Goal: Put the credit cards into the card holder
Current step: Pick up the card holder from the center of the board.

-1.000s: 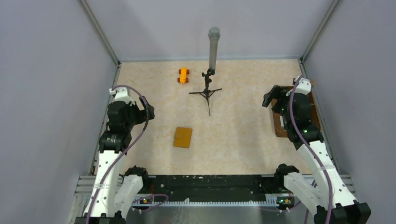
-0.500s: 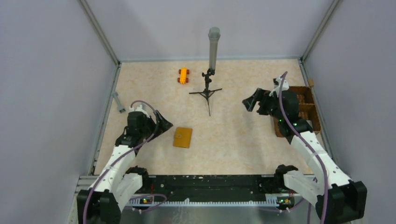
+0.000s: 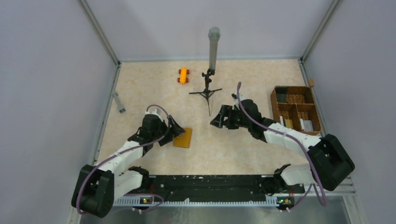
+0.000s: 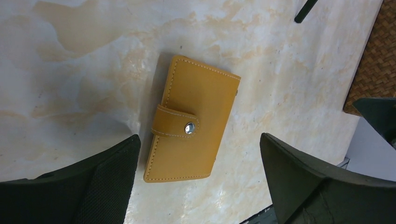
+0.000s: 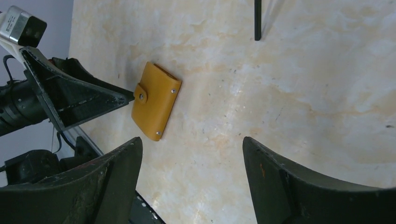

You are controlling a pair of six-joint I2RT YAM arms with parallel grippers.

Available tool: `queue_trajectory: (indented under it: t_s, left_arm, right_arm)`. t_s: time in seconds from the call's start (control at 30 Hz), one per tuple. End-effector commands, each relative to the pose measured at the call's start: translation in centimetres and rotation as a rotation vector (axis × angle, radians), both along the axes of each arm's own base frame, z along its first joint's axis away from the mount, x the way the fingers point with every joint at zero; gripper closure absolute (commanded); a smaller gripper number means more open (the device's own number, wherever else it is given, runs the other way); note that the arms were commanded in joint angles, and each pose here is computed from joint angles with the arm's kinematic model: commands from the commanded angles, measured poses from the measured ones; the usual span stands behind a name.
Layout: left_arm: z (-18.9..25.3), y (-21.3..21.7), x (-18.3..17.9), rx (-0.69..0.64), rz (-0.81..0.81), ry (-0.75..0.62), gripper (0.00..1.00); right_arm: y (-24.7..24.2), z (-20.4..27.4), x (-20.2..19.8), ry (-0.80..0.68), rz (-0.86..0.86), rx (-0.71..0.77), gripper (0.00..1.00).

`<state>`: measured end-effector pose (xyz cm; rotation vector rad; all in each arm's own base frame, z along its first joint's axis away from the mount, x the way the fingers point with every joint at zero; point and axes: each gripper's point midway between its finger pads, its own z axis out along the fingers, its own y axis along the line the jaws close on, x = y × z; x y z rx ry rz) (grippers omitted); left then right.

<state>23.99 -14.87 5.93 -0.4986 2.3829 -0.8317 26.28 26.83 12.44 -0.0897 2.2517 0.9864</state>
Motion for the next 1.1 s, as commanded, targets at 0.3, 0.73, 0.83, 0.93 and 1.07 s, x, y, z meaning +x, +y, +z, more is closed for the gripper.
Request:
queue_trajectory:
  t_s: [0.3, 0.73, 0.83, 0.93, 1.07]
  left_arm:
    - [1.6, -7.5, -2.0, -0.165, -0.146, -0.023, 0.05]
    - [7.6, -16.4, -1.1, -0.323, -0.407, -0.224, 0.01]
    - [7.8, -15.2, -0.4, -0.197, -0.403, -0.267, 0.01]
    - [6.4, -12.3, 0.6, -0.015, -0.318, -0.230, 0.01]
    - [4.0, -7.5, 1.9, 0.205, -0.193, -0.188, 0.01]
  right_arm:
    - [0.4, -2.0, -0.4, 0.022, -0.049, -0.035, 0.27]
    - [-2.3, -3.0, -1.1, 0.044, -0.142, -0.103, 0.28]
    - [-1.8, -3.4, -1.4, 0.066, -0.136, -0.072, 0.28]
    - [-1.1, -3.8, -1.4, 0.082, -0.128, -0.056, 0.28]
    - [0.4, -4.2, -1.4, 0.098, -0.096, -0.030, 0.31]
